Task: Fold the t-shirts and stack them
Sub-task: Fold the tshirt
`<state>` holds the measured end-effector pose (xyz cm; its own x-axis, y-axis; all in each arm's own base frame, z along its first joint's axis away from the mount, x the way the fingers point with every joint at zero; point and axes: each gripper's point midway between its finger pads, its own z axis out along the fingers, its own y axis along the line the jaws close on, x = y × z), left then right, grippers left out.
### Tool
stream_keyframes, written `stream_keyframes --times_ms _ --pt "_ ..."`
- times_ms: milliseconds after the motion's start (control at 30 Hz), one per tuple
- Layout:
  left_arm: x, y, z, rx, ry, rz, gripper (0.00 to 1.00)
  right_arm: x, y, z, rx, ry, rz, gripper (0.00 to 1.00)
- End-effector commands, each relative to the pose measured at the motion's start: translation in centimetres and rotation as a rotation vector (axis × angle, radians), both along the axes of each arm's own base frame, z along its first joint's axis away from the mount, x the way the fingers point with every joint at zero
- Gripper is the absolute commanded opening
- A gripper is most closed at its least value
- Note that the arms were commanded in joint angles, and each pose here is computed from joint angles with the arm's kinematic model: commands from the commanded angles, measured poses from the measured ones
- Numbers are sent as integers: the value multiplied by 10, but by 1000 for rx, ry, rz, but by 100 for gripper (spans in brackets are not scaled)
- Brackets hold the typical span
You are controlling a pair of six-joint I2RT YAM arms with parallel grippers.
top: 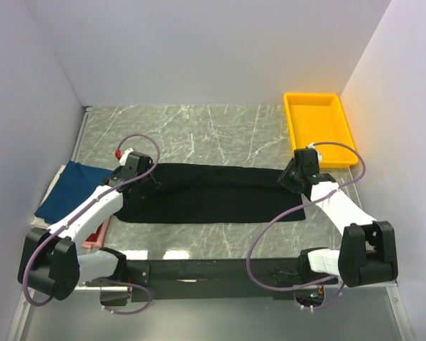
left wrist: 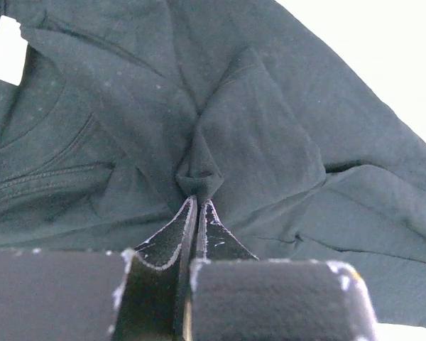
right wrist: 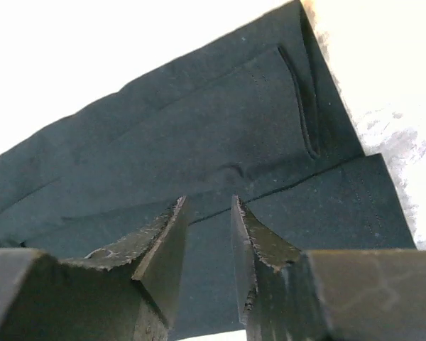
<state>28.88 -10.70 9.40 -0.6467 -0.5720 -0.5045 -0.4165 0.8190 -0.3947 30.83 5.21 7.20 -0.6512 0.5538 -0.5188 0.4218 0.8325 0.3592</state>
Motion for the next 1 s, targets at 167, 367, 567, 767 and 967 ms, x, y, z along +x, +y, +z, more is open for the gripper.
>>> stream_keyframes --times_ms 167,367,567,767,967 --pt "-9 2 -1 -15 -6 10 0 11 -10 19 -47 -43 -19 42" --pt "-11 0 -1 -26 -15 5 1 16 -31 0 -23 24 -74 45" --pt "-10 -1 -2 -32 -16 -6 0 25 -38 0 72 40 -83 48" --pt "-10 1 -1 -19 -24 -9 0 24 -40 -13 80 60 -105 48" --pt "-8 0 0 -11 -23 -17 0 23 -41 -26 87 86 -110 37"
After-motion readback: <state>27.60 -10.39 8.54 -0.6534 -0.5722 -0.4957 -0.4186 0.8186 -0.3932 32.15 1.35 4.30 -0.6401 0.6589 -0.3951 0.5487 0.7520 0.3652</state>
